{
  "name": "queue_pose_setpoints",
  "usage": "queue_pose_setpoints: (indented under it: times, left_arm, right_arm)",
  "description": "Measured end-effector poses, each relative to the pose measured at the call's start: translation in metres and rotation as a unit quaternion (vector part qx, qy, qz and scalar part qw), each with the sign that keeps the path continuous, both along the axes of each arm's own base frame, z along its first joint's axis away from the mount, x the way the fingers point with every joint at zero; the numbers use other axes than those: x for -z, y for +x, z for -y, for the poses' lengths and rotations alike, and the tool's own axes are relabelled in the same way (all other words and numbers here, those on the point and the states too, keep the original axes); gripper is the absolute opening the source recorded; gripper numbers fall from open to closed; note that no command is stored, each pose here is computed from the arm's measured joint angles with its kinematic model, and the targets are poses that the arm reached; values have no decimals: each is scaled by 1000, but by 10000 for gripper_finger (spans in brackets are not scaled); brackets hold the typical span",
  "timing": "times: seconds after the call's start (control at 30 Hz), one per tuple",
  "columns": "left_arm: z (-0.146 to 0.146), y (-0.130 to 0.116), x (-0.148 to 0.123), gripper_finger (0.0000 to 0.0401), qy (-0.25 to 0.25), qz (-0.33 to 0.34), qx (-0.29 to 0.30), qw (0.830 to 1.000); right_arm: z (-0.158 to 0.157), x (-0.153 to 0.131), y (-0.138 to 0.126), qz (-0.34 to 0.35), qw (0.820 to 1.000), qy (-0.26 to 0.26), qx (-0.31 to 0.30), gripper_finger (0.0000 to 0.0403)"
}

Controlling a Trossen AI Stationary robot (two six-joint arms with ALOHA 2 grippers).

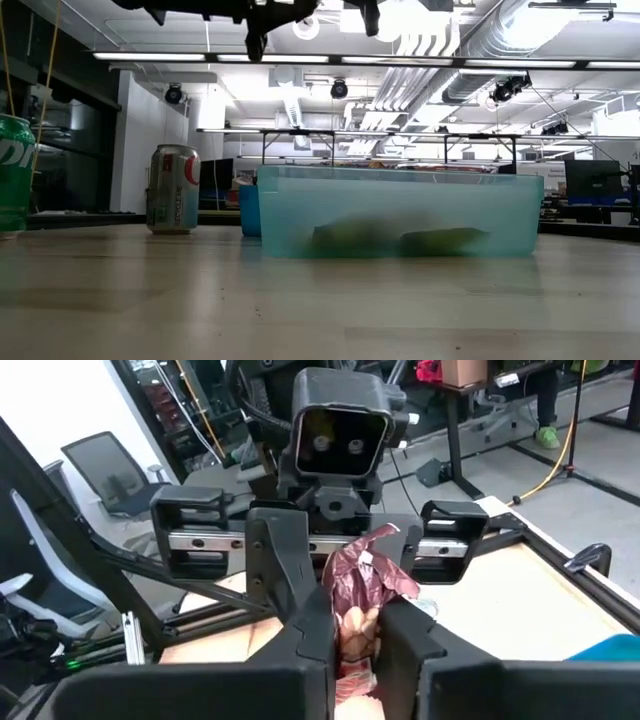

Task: Sort candy
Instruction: Put the brown candy into the transparent bin

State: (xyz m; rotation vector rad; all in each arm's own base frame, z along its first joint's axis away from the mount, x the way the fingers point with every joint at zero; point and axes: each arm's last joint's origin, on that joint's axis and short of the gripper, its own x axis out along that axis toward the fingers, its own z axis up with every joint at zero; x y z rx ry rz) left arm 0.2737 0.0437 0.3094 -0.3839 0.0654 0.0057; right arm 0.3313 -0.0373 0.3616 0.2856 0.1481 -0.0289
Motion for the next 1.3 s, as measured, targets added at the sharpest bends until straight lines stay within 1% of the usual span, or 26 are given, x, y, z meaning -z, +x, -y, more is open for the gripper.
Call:
queue_pose_setpoints:
  times: [0.07, 0.13, 0.2, 0.23, 0.3, 0.37, 0.47, 0.57, 0.67, 0.7, 0.77, 0.83, 0.9, 0.93, 1.03, 1.1, 1.17, 1.3]
  left_arm:
    - [0, -1, 0, 111, -2, -3, -2, 1000]
    - [-1, -7, -4, 137, 4, -2, 1, 1000]
    - [-3, -19, -11, 160, 17, -21, -6, 1000]
    - [-5, -26, -15, 171, 28, -36, -14, 999]
    - [-10, -46, -23, 188, 55, -69, -46, 995]
    - [-13, -65, -29, 199, 80, -92, -91, 988]
    - [-17, -89, -34, 206, 80, -112, -152, 979]
    - [-19, -102, -36, 206, 67, -107, -174, 977]
    - [-18, -107, -30, 205, 54, -93, -179, 978]
    - [-18, -107, -27, 205, 46, -93, -180, 978]
    - [-18, -106, -22, 205, 27, -94, -182, 978]
    - [-17, -106, -19, 205, 11, -94, -183, 979]
    - [-17, -106, -16, 205, 1, -97, -184, 978]
    - [-17, -105, -15, 205, -3, -97, -185, 978]
    - [-17, -105, -14, 205, -5, -99, -185, 978]
    - [-17, -105, -14, 205, -5, -97, -185, 978]
    - [-17, -105, -15, 205, -4, -95, -187, 978]
    - [-18, -105, -15, 205, -3, -91, -188, 978]
  right_arm:
    - [0, 0, -1, -4, 1000, -4, -1, 37]
    - [1, -3, -8, -16, 1000, -16, -1, 27]
    - [6, -8, -22, -34, 999, -27, 6, 12]
    - [9, -12, -31, -43, 998, -31, 20, 9]
    - [16, -18, -50, -70, 995, -42, 62, 11]
    - [23, -21, -69, -105, 988, -54, 105, 16]
    - [30, -17, -92, -170, 973, -53, 149, 14]
    - [38, 3, -103, -215, 960, -42, 174, 10]
    - [48, 37, -109, -243, 949, -12, 199, 11]
    - [52, 52, -111, -257, 942, 2, 213, 12]
    - [62, 82, -117, -283, 922, 31, 264, 13]
    - [73, 103, -122, -284, 903, 66, 315, 13]
    - [82, 116, -126, -277, 890, 102, 348, 13]
    - [84, 123, -127, -280, 885, 116, 355, 14]
    - [89, 134, -130, -292, 877, 147, 353, 21]
    - [91, 136, -130, -295, 879, 157, 340, 36]
    - [92, 140, -130, -308, 877, 164, 331, 62]
    - [91, 140, -131, -312, 874, 169, 332, 135]
